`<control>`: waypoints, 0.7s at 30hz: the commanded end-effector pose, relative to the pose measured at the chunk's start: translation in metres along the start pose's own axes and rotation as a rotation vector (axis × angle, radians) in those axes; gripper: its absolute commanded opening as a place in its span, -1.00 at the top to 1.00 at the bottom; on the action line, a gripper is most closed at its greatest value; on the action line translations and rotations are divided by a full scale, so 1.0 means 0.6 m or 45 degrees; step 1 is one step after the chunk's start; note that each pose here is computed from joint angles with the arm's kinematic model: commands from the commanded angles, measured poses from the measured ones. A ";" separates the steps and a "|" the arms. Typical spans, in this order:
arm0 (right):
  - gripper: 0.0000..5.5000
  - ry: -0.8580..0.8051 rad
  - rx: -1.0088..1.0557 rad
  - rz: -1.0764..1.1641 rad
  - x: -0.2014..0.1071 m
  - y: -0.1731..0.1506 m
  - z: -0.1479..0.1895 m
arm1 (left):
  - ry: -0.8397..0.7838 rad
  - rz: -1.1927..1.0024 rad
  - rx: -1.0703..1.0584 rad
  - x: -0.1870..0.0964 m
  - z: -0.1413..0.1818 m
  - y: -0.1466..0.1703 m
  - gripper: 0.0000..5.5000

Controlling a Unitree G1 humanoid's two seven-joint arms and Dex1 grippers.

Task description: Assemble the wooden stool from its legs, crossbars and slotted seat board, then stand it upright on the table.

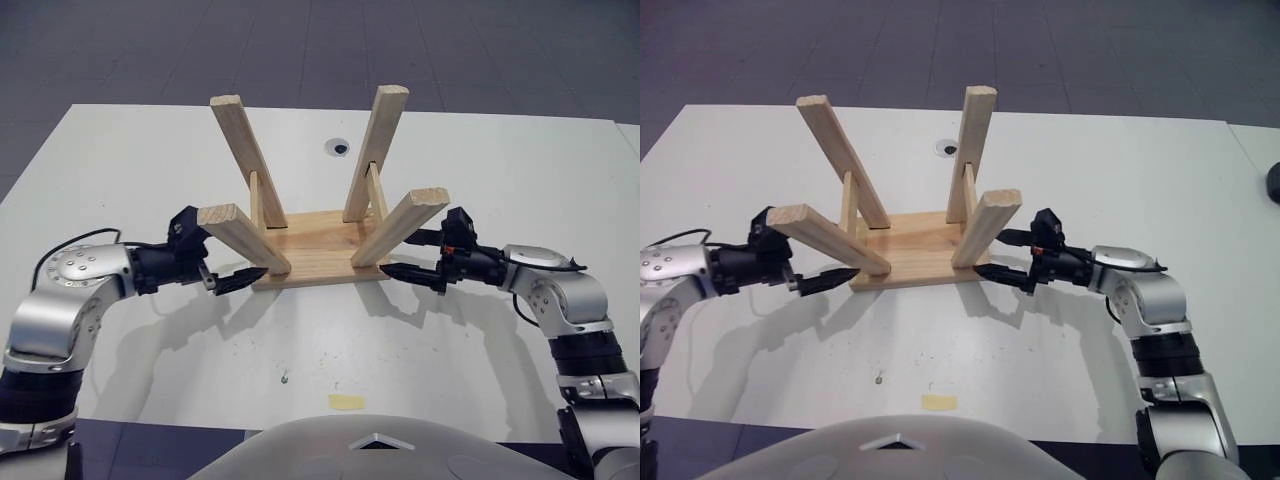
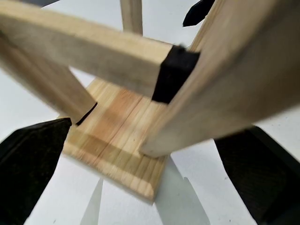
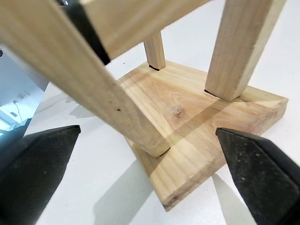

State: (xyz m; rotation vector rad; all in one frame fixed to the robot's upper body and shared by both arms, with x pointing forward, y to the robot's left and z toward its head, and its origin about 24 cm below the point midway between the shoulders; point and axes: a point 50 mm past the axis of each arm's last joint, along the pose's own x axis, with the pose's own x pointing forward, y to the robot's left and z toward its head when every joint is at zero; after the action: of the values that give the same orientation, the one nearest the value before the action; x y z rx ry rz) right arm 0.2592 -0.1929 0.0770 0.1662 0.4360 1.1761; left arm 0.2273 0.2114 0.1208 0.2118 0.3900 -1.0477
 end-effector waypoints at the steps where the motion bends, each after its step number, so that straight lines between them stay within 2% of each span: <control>1: -0.78 -0.003 0.008 0.059 0.018 -0.003 0.004 | 0.025 -0.092 -0.045 0.018 -0.008 -0.005 -0.86; 4: -0.58 -0.024 0.052 0.071 0.026 -0.006 0.002 | 0.016 -0.114 -0.082 0.025 -0.013 -0.002 -0.65; 10: -0.22 -0.002 0.085 0.102 0.030 -0.002 -0.007 | -0.155 -0.126 -0.259 0.039 -0.002 0.004 -0.27; 17: 0.19 -0.078 0.228 0.241 0.019 0.019 0.013 | -0.219 -0.251 -0.511 0.036 -0.007 -0.018 0.12; 21: 0.28 -0.177 0.367 0.328 0.009 0.043 0.028 | -0.270 -0.272 -0.636 0.025 -0.001 -0.027 0.23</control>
State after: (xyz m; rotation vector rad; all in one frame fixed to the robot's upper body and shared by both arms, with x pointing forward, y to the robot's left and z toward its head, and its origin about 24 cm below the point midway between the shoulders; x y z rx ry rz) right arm 0.2516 -0.1831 0.0847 0.4702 0.5241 1.2657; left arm 0.2234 0.1901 0.1175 -0.3433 0.4281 -1.1788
